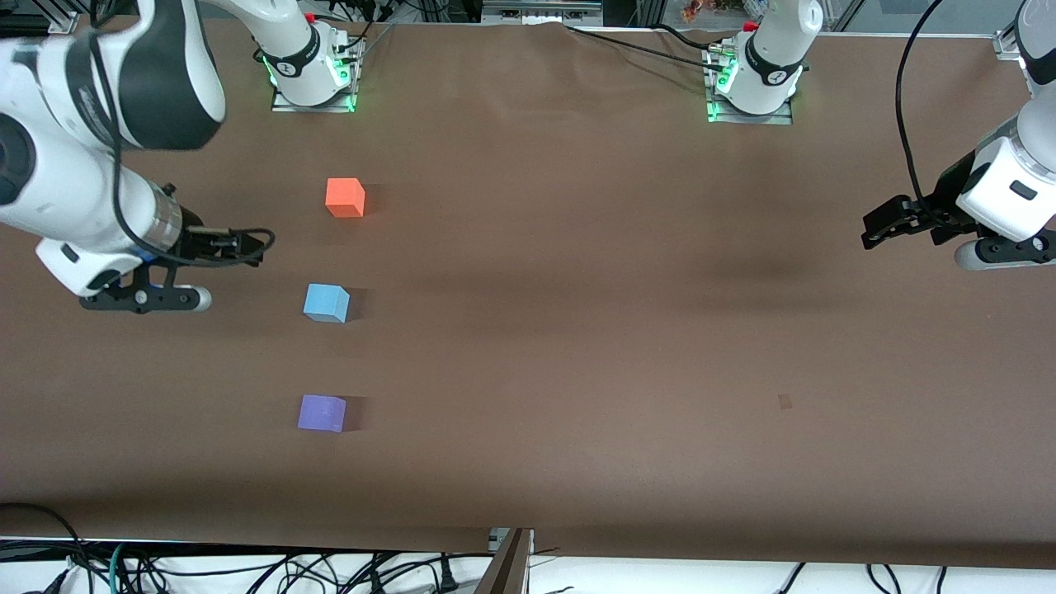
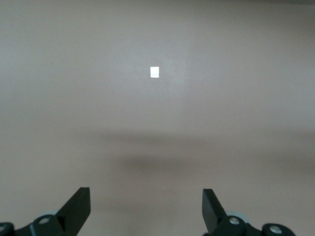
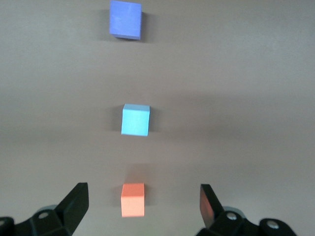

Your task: Place blue block between orange and purple blocks

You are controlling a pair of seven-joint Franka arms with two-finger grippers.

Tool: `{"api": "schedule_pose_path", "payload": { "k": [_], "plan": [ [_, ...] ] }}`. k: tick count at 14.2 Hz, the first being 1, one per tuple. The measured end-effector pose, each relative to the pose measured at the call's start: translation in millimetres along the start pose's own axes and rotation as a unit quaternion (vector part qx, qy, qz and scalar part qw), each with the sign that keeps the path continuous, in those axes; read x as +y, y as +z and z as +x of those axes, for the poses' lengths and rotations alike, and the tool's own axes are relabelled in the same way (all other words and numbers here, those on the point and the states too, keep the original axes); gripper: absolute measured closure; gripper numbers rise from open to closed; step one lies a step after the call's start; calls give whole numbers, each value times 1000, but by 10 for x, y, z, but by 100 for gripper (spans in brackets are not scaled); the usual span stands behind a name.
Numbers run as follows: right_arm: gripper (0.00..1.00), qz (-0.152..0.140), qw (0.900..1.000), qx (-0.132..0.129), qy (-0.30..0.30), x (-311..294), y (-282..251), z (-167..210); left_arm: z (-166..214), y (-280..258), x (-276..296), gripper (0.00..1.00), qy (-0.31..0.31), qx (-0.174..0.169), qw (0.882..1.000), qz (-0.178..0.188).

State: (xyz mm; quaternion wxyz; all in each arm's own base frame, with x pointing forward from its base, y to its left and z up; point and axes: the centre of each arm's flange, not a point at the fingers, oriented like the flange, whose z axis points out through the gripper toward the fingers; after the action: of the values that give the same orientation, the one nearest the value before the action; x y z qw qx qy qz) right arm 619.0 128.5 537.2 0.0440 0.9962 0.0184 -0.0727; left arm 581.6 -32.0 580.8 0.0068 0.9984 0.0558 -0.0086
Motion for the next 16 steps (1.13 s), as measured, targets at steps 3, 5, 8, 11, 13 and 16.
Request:
{"api": "schedule_pose_path", "payload": {
  "k": [3,5,8,11,13,16],
  "plan": [
    [0,14,1000,8,-19,-91,-215,-90,1,0,-2,0,0,0,1000,0],
    [0,38,999,18,-4,293,-459,-201,1,1,-3,0,0,0,1000,0],
    [0,51,997,44,24,786,-812,-438,1,0,-4,0,0,0,1000,0],
    [0,54,997,38,38,965,-813,-585,1,1,-4,0,0,0,1000,0],
    [0,52,998,25,38,970,-709,-597,3,4,-4,0,0,0,1000,0],
    [0,28,999,16,29,879,-608,-564,3,4,-4,0,0,0,1000,0]
  ]
}}
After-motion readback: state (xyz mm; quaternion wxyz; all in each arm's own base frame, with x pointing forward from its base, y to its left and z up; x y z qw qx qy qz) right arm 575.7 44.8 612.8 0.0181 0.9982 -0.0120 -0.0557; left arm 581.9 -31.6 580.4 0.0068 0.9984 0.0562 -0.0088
